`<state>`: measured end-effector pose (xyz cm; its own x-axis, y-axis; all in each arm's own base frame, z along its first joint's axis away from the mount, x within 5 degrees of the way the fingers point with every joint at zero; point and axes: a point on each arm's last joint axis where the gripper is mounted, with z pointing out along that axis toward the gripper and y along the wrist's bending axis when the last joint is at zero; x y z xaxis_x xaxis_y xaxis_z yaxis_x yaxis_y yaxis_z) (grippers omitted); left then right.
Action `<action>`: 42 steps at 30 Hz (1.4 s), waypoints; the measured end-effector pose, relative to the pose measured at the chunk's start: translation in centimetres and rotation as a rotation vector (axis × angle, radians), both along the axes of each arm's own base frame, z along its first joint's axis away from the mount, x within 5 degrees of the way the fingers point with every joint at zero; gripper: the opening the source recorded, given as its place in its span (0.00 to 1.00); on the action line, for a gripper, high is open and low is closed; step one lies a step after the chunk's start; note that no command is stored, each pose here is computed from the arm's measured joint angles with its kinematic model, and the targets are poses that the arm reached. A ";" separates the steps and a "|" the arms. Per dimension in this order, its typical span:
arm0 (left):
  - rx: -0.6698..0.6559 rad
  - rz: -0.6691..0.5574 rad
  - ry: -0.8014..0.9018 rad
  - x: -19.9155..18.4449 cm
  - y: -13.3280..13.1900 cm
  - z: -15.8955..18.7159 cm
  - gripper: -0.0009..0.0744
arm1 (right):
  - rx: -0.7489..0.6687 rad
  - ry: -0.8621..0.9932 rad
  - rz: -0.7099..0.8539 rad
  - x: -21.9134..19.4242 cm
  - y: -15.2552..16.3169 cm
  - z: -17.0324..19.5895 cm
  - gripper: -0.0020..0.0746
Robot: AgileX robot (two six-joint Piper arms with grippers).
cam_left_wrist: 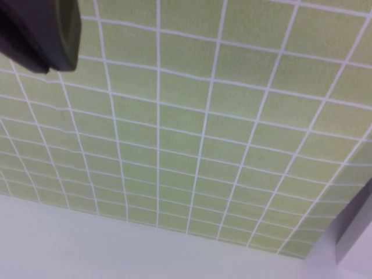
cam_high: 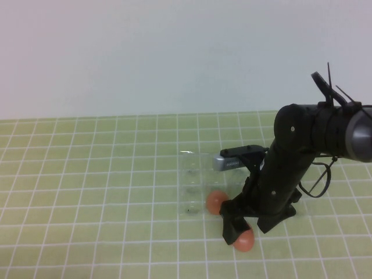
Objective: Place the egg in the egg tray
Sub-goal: Pick up the egg
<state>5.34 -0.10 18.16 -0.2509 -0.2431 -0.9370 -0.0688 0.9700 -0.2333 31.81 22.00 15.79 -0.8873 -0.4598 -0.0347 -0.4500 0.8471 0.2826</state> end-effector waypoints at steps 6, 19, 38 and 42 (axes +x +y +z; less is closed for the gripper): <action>0.002 0.000 0.000 0.0 0.0 0.0 0.01 | 0.014 -0.035 0.010 1.1 0.6 0.7 0.89; 0.003 0.000 0.000 0.0 0.0 0.0 0.01 | -0.013 0.023 0.081 1.9 3.0 -0.3 0.89; 0.003 0.000 0.000 0.0 0.0 0.0 0.01 | -0.074 0.018 0.123 1.5 3.3 -0.7 0.89; 0.003 0.000 0.000 0.0 0.0 0.0 0.01 | -0.077 0.023 0.128 1.5 3.5 -1.0 0.89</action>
<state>5.34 -0.09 18.16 -0.2510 -0.2402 -0.9377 -0.0691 0.9707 -0.2302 33.28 25.51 14.76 -0.8216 -0.5695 0.0249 -0.5496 0.8030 0.2305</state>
